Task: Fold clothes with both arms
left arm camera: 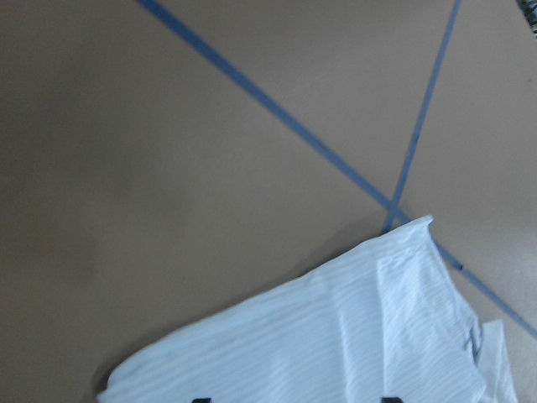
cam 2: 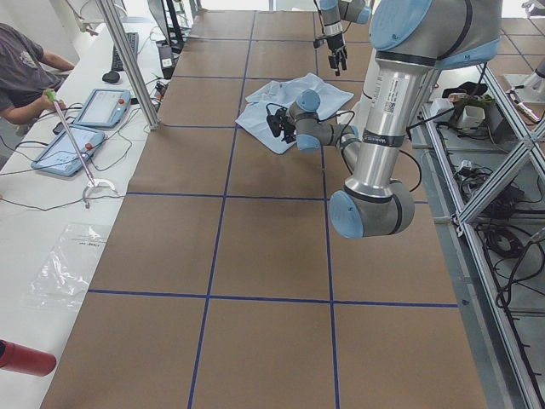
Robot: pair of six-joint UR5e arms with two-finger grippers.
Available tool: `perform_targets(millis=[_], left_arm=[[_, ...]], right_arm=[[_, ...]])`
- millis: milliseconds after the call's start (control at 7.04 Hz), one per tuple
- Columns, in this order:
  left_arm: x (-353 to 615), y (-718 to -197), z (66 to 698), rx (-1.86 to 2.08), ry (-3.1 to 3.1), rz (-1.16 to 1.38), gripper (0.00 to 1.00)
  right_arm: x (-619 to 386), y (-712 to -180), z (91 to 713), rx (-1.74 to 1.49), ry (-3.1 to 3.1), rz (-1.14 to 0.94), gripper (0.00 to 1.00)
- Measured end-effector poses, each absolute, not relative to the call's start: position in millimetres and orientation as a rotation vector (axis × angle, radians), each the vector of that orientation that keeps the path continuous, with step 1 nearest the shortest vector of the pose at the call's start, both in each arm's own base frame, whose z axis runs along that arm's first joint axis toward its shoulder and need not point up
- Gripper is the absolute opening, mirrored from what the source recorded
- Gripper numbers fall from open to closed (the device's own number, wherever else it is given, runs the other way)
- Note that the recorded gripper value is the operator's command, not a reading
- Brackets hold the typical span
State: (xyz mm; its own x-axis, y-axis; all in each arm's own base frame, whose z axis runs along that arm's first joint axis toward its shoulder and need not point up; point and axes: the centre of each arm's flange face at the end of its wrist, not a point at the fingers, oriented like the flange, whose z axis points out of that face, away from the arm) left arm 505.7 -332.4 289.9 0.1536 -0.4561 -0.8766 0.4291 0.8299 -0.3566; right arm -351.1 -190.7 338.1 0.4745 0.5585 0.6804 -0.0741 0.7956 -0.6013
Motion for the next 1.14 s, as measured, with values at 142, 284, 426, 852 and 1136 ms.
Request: perform_targets(millis=[142,284,426,852,1136], left_arm=[[519,-323,294,-0.034,1.236,-0.632,0.72],[533,-318,296,-0.041,1.220,-0.625,0.71],[547,-318,295,-0.044,1.211,-0.622,0.67],[564,-321,299,-0.045,1.193,-0.625,0.02],[564,-322,301,-0.040,1.188,-0.625,0.00]], right_arm=[[-342,-215,334,-0.512,-1.043,0.463,1.00],[-339,-228,334,-0.494,-1.053,0.492,1.00],[-340,-234,339,-0.488,-1.048,0.507,1.00],[-343,-238,345,-0.483,-1.037,0.518,1.00],[-352,-242,346,-0.478,-1.039,0.522,1.00]])
